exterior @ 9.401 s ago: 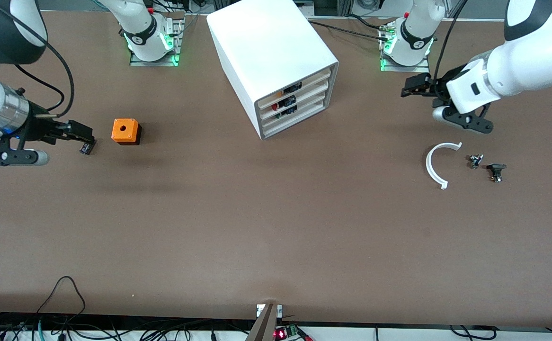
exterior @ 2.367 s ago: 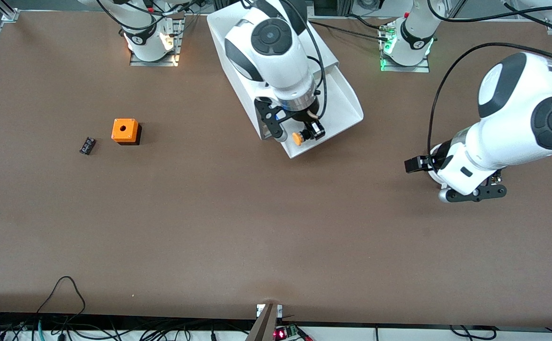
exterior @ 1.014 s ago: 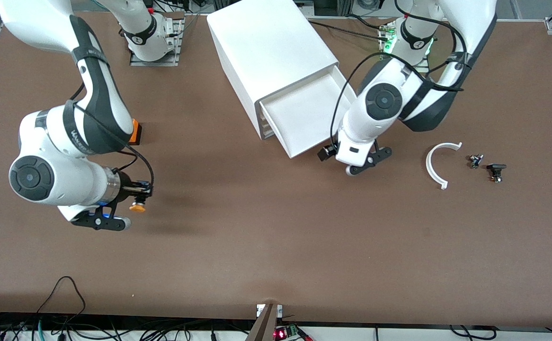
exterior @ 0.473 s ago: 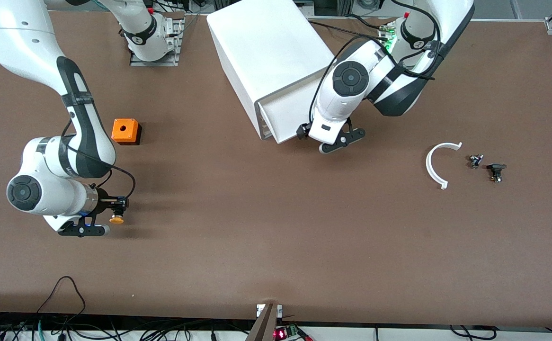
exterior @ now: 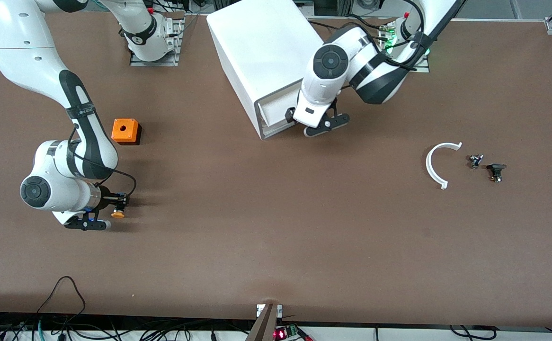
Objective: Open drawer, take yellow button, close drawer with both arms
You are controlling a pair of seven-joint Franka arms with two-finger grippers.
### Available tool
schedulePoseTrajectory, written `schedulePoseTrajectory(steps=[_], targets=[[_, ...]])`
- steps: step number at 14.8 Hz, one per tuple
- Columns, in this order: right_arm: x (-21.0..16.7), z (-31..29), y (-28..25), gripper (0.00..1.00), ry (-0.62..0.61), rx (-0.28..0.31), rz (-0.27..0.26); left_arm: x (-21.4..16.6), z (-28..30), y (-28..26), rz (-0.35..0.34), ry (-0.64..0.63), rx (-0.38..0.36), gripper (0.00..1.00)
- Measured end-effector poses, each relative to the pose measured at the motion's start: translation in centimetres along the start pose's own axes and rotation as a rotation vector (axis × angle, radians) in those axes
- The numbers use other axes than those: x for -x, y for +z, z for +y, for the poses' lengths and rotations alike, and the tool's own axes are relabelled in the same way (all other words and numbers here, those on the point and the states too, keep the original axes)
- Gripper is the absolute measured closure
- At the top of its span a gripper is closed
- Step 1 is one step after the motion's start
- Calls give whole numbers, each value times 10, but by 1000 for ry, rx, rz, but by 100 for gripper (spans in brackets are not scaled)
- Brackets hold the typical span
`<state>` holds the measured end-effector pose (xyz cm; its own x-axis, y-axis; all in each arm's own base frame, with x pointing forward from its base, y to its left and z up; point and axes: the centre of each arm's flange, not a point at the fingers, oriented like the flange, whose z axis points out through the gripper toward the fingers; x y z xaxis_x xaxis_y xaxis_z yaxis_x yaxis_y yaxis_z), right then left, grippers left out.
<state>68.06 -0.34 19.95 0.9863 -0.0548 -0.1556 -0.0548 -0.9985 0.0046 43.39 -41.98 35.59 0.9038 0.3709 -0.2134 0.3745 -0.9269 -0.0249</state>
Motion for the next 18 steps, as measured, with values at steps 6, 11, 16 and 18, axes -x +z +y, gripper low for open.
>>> schedulePoseTrajectory(steps=[6, 11, 16, 18], targets=[[-2, 1, 7, 51, 3, -2, 9, 32, 5, 12, -17, 18, -25, 0], [-6, -3, -13, 6, -2, -6, 49, 47, 8, 15, -22, 26, -32, 0], [4, -4, -103, 0, -4, -2, 117, 45, 6, 15, -25, 23, -41, 0], [18, -4, -144, 0, -4, 4, 113, 35, 4, 5, -26, 34, -44, 0]])
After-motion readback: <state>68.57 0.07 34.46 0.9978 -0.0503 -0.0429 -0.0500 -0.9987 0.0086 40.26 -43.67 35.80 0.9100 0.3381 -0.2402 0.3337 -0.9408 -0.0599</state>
